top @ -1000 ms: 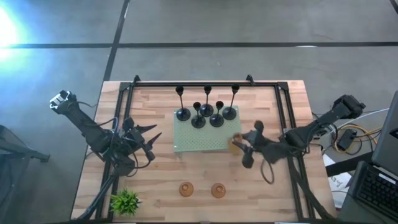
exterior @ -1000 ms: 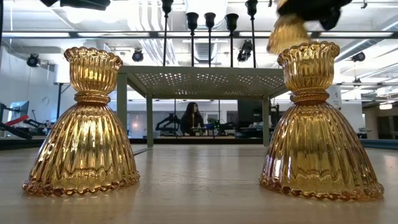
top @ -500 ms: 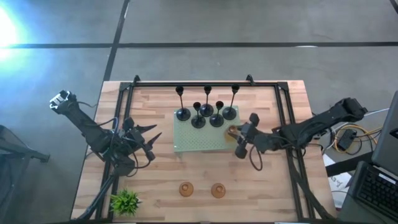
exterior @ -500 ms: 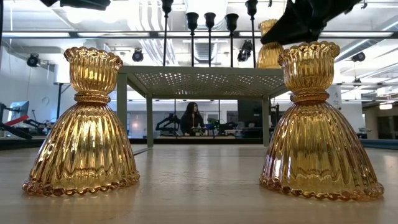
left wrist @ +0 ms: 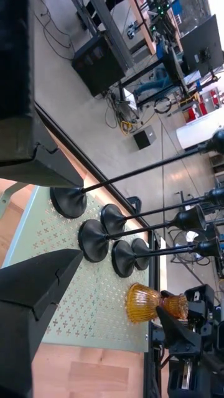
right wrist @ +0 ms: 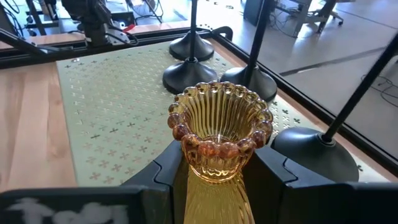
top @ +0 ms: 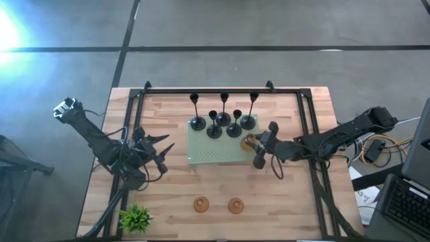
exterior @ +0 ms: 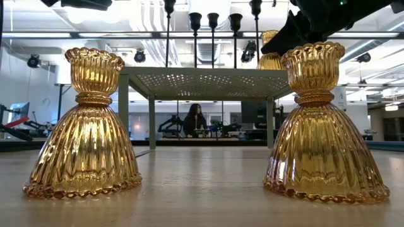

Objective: Pick & Place candle stick holders
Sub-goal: Put the top yellow glass candle holder on the shelf, then put the right yellow glass candle holder on the shelf

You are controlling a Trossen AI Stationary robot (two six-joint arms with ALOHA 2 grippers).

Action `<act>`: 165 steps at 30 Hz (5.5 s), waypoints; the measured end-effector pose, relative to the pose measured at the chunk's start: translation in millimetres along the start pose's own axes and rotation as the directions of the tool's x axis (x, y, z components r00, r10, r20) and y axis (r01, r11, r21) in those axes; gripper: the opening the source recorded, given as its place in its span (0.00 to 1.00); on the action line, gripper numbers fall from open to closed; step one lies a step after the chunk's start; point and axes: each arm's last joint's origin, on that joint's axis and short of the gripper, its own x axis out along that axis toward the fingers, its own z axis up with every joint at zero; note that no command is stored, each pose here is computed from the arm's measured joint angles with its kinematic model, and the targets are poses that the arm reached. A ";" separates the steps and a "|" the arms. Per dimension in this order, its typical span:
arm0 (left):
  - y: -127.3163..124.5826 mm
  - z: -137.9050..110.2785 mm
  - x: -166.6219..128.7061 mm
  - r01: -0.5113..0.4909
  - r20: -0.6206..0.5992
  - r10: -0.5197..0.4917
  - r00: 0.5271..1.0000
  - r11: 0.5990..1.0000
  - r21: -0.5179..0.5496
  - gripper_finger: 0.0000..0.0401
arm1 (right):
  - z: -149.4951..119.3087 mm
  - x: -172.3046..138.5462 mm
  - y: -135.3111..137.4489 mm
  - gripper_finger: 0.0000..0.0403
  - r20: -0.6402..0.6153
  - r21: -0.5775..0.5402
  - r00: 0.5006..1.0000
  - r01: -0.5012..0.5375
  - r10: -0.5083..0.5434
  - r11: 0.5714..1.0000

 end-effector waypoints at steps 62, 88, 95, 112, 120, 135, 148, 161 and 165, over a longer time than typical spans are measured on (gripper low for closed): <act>0.0 0.0 0.0 0.000 0.000 0.000 1.000 1.000 0.000 0.44 | 70.5 -105.7 20.9 0.56 -0.126 -0.060 0.949 -0.298 0.289 0.953; -0.1 0.0 -0.2 0.001 0.000 -0.001 1.000 1.000 0.000 0.44 | -90.4 -68.9 170.8 0.48 -0.273 0.220 0.922 -0.217 0.273 0.951; -0.1 0.0 -0.2 0.001 0.000 -0.001 1.000 1.000 0.000 0.44 | -109.4 -51.9 190.5 0.49 -0.288 0.209 0.925 -0.193 0.249 0.959; 0.0 0.0 -0.1 0.001 0.000 -0.001 1.000 1.000 0.000 0.44 | -99.9 -13.5 201.7 0.49 -0.312 0.185 0.919 -0.188 0.239 0.964; 0.1 0.0 0.0 0.000 0.000 0.000 1.000 1.000 -0.001 0.44 | -107.5 4.8 206.8 0.49 -0.296 0.207 0.922 -0.194 0.251 0.959; 0.0 0.0 -0.1 0.000 0.000 0.000 1.000 1.000 0.000 0.44 | -103.9 8.2 204.1 0.26 -0.195 0.127 0.967 -0.138 0.161 0.982; 0.0 0.0 -0.2 0.001 0.000 -0.001 1.000 1.000 0.000 0.44 | -46.4 1.6 184.3 0.26 -0.121 0.199 0.979 -0.139 0.165 0.970; 0.0 0.0 -0.1 0.001 0.000 -0.001 1.000 1.000 0.001 0.44 | 56.6 -15.3 123.6 0.26 -0.005 0.168 0.955 -0.292 0.297 0.942; 0.0 0.0 -0.2 0.001 0.000 -0.001 1.000 1.000 0.000 0.44 | 59.2 -1.8 119.9 0.26 0.050 0.204 0.980 -0.198 0.192 0.959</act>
